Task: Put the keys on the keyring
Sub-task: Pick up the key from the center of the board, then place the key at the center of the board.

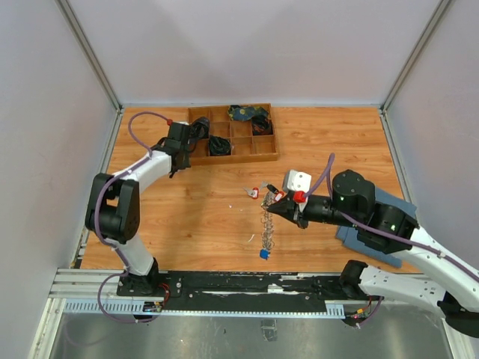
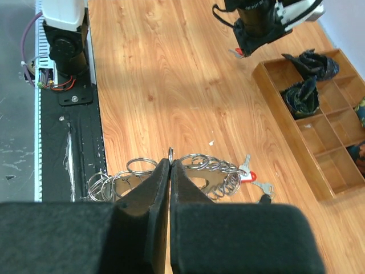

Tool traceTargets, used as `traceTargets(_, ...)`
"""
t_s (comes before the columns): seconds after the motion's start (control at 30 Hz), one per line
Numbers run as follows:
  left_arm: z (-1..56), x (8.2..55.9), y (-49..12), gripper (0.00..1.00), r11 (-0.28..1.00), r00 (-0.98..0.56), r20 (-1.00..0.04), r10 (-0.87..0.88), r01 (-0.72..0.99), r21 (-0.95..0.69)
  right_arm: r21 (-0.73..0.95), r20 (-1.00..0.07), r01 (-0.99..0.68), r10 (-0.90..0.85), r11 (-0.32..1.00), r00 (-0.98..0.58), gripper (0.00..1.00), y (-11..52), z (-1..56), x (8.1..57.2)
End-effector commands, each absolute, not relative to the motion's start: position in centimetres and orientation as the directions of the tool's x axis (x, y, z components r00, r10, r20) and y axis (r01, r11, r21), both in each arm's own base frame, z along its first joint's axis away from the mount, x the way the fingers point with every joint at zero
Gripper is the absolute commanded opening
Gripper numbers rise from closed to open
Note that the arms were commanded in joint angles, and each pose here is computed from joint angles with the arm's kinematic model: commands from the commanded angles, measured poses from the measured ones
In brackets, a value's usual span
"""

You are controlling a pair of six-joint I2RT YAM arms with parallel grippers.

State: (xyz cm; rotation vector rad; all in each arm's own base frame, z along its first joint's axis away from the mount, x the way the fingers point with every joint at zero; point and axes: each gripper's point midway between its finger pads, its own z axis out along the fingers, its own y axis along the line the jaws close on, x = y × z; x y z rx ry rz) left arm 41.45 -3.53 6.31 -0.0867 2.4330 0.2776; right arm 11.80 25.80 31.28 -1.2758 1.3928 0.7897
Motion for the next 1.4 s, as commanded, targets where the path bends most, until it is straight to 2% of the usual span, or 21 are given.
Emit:
traceTargets(0.0, 12.4, 40.9, -10.1, 0.01, 0.998, -0.677, -0.733, 0.059, 0.032, 0.051, -0.124, -0.945, -0.947, -0.327, 0.297, 0.020, 0.00, 25.1, 32.8, 13.0)
traceTargets(0.17, 19.1, 37.8, -17.5, 0.01, 0.950, -0.529, -0.840, 0.119, 0.307, -0.059, -0.083, -0.942, -0.950, -0.336, 0.301, -0.024, 0.00, 24.5, 32.6, 14.2)
traceTargets(0.27, 23.6, 34.4, -22.1, 0.00, 0.837, -0.411, -0.901, 0.137, 0.535, -0.117, -0.032, -0.942, -0.948, -0.327, 0.316, -0.077, 0.00, 23.7, 32.4, 15.2)
traceTargets(0.33, 25.4, 31.9, -24.2, 0.01, 0.737, -0.390, -0.913, 0.122, 0.652, -0.180, -0.015, -0.947, -0.941, -0.307, 0.339, -0.096, 0.00, 23.2, 32.6, 15.8)
traceTargets(0.43, 24.0, 31.4, -23.5, 0.01, 0.760, -0.453, -0.878, 0.154, 0.622, -0.188, -0.031, -0.951, -0.918, -0.295, 0.395, -0.095, 0.00, 22.2, 33.0, 16.7)
traceTargets(0.57, 18.2, 30.0, -22.8, 0.01, 0.803, -0.622, -0.745, 0.243, 0.560, -0.206, -0.039, -0.945, -0.896, -0.308, 0.442, -0.111, 0.00, 21.3, 32.6, 17.0)
traceTargets(0.7, 13.4, 26.9, -23.0, 0.00, 0.852, -0.674, -0.654, 0.343, 0.516, -0.085, -0.036, -0.937, -0.880, -0.322, 0.474, -0.136, 0.00, 20.6, 31.8, 17.1)
traceTargets(0.87, 8.4, 23.9, -23.4, 0.00, 0.881, -0.726, -0.576, 0.376, 0.473, -0.021, -0.049, -0.936, -0.835, -0.318, 0.548, -0.154, 0.00, 19.5, 31.6, 17.8)
traceTargets(1.03, 5.2, 23.1, -23.2, 0.01, 0.887, -0.714, -0.553, 0.429, 0.448, 0.110, -0.048, -0.943, -0.815, -0.294, 0.577, -0.154, 0.00, 18.9, 31.9, 17.8)
traceTargets(1.37, 1.2, 21.7, -25.0, 0.00, 0.860, -0.707, -0.511, 0.489, 0.487, 0.150, -0.039, -0.946, -0.807, -0.281, 0.589, -0.159, 0.00, 18.6, 32.0, 17.5)
